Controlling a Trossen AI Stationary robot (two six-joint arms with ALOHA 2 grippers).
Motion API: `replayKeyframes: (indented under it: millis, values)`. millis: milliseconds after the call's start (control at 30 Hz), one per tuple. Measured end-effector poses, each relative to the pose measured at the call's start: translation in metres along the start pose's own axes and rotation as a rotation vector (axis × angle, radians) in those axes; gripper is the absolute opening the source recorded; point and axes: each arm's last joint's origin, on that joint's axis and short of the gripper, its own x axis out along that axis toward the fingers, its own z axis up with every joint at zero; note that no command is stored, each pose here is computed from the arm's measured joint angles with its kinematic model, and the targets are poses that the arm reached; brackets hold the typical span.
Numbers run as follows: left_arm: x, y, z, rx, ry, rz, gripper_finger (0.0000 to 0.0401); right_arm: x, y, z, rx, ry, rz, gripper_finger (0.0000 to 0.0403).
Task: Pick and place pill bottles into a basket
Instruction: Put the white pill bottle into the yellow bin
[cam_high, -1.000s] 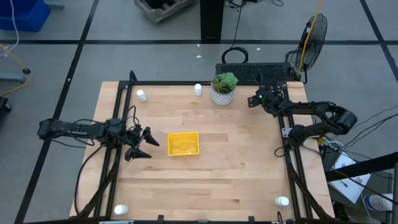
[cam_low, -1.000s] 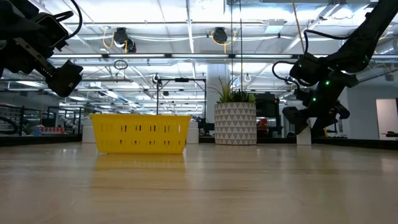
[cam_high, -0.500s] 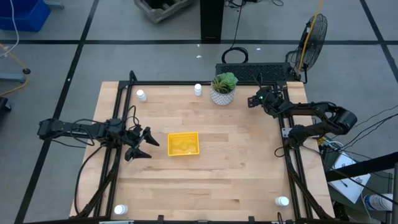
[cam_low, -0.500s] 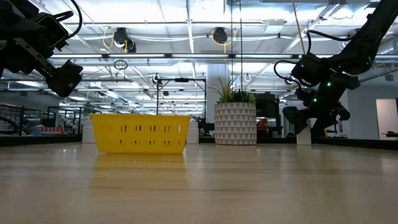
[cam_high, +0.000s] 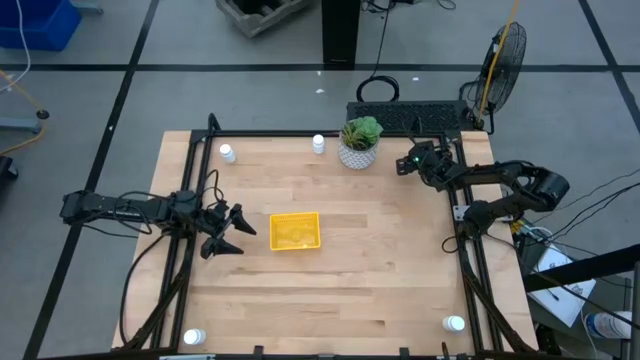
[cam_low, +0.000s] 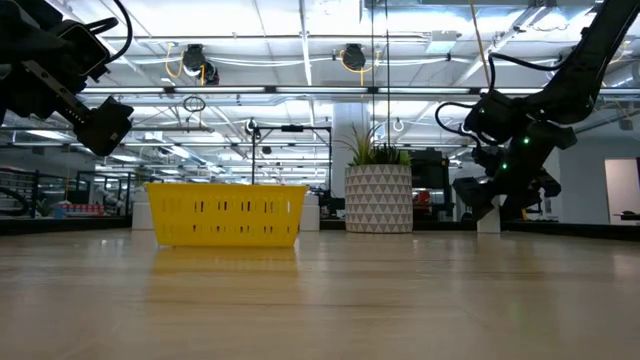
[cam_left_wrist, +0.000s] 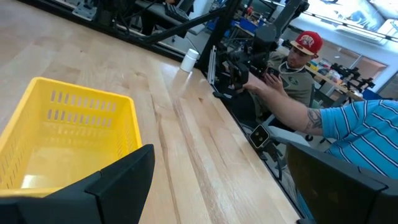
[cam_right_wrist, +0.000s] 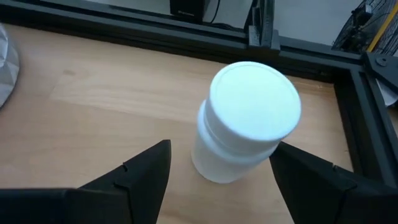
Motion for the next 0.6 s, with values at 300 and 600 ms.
replayKeyframes:
  millis: [300, 600]
  values:
    - [0.0, 0.0, 0.0001, 0.0, -0.001, 0.0, 0.0365, 0.0003, 0.0006, 0.0006, 0.029, -0.009, 0.0, 0.0263]
    - [0.0, -0.0001, 0.0001, 0.0, -0.001, 0.0, 0.0365, 0.0018, 0.0034, -0.0009, 0.049, -0.035, -0.032, 0.0263]
